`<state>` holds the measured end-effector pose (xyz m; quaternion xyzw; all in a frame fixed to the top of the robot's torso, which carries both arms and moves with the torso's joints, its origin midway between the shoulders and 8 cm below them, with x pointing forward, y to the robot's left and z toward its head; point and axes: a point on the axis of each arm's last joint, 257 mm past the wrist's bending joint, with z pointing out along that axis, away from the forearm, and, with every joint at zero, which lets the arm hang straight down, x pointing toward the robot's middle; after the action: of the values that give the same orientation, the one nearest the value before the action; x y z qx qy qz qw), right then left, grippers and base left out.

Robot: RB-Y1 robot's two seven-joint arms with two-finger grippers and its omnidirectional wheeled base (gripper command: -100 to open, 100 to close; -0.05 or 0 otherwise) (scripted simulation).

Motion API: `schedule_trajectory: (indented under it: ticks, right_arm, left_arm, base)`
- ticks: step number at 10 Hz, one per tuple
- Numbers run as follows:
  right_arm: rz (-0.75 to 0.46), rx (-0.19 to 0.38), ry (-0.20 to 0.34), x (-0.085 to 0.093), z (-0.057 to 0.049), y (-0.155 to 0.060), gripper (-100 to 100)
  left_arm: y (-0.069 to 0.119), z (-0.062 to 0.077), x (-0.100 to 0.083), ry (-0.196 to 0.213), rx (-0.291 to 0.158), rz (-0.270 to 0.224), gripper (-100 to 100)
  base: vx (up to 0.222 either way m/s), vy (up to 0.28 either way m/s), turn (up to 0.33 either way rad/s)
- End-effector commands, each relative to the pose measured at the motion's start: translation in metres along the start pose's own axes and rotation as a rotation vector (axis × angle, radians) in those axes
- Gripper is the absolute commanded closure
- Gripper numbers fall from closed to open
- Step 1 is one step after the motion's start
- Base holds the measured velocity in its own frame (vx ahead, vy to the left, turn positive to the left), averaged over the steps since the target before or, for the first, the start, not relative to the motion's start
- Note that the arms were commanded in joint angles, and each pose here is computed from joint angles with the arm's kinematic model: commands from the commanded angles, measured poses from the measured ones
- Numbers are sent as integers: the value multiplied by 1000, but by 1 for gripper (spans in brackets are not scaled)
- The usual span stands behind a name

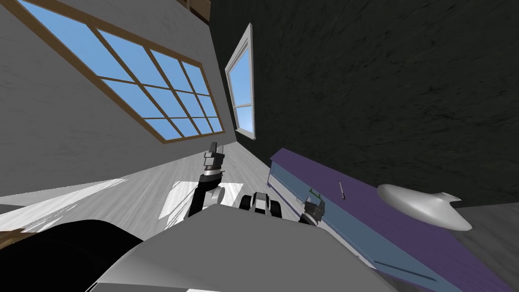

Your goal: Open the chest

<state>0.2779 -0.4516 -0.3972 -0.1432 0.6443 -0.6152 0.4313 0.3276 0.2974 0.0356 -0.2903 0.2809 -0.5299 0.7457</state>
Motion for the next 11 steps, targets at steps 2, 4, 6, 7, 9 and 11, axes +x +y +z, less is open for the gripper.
schedule_trajectory:
  ticks: [2,4,6,7,9,11]
  right_arm:
    - [-58,42,-65,-3,2,-12,-100]
    - [-52,39,-52,-3,21,-14,-100]
    - [-53,41,-48,-4,36,-16,-100]
    - [-51,42,-50,-4,30,-15,-100]
    - [-51,38,-55,-3,6,-12,100]
    - [-55,51,-58,-6,22,-17,100]
  left_arm:
    - [0,0,0,0,0,0,0]
    - [0,0,0,0,0,0,0]
    - [0,0,0,0,0,0,0]
    - [0,0,0,0,0,0,0]
    - [0,0,0,0,0,0,0]
    - [0,0,0,0,0,0,0]
  base:
    - [11,12,46]
    - [-7,5,13]
    - [-24,11,32]
    - [-11,4,4]
    - [22,-16,-50]
    - [-46,34,-4]
